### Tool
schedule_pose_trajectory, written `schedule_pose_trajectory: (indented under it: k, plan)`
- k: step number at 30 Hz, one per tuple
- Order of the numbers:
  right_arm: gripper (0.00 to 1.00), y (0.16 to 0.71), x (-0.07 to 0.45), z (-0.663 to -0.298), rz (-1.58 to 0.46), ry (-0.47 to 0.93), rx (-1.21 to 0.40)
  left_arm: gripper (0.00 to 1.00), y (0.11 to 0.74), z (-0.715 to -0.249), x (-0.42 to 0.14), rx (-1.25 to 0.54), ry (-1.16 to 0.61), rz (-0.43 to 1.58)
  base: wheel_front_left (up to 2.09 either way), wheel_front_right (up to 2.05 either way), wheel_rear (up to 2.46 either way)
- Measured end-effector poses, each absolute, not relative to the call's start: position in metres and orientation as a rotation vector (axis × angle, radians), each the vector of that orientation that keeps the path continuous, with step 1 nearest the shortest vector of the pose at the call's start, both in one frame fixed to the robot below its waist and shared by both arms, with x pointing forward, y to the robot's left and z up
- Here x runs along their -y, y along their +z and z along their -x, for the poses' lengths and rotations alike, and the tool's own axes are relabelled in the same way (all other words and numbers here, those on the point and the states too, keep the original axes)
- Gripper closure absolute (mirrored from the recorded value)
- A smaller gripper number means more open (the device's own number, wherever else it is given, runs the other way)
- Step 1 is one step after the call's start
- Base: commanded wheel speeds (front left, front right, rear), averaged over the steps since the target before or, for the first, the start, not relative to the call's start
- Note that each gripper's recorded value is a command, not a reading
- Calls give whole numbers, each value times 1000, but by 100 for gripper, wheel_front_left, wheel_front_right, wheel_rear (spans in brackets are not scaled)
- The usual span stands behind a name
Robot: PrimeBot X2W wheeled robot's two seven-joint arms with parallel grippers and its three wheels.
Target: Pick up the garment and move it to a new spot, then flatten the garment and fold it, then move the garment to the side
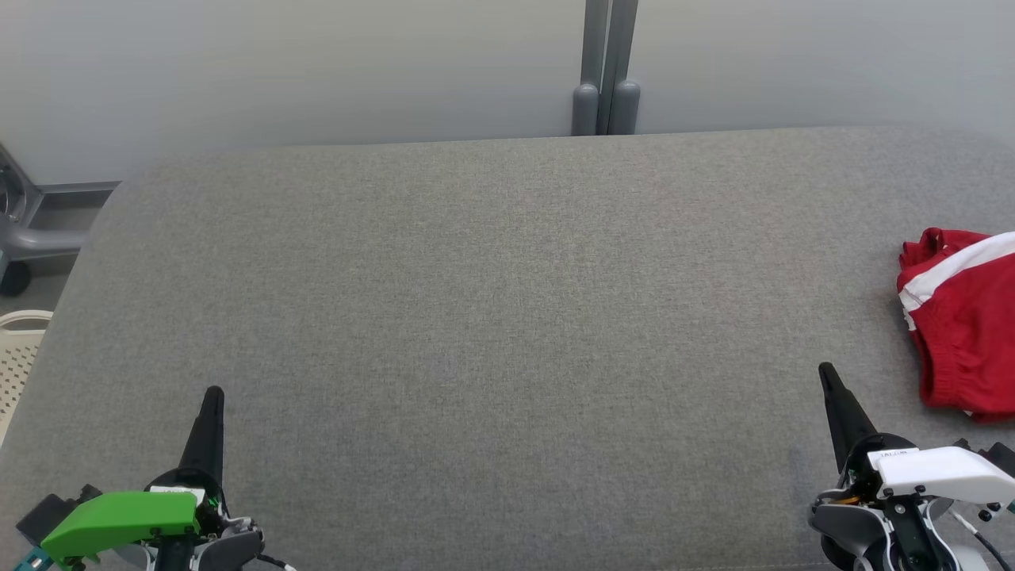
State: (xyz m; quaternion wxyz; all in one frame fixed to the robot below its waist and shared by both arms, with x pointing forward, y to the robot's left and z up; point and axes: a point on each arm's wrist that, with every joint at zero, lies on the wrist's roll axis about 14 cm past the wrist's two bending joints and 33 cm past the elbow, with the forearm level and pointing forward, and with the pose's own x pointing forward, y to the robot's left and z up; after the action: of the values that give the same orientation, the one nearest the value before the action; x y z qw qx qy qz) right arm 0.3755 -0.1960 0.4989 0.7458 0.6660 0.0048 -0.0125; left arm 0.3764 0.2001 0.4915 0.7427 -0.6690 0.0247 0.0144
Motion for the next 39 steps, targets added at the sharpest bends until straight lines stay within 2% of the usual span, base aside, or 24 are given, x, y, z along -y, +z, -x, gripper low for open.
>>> schedule_pose_trajectory:
  k: [18, 39]
  plan:
    - [100, 506, 199, -375, -1573, -12, 16, 100, 502, -379, -200, -25, -6, 1574, 0, 0, 0]
    - [100, 506, 199, -375, -1573, -13, 16, 100, 503, -380, -200, -23, -8, 1575, 0, 0, 0]
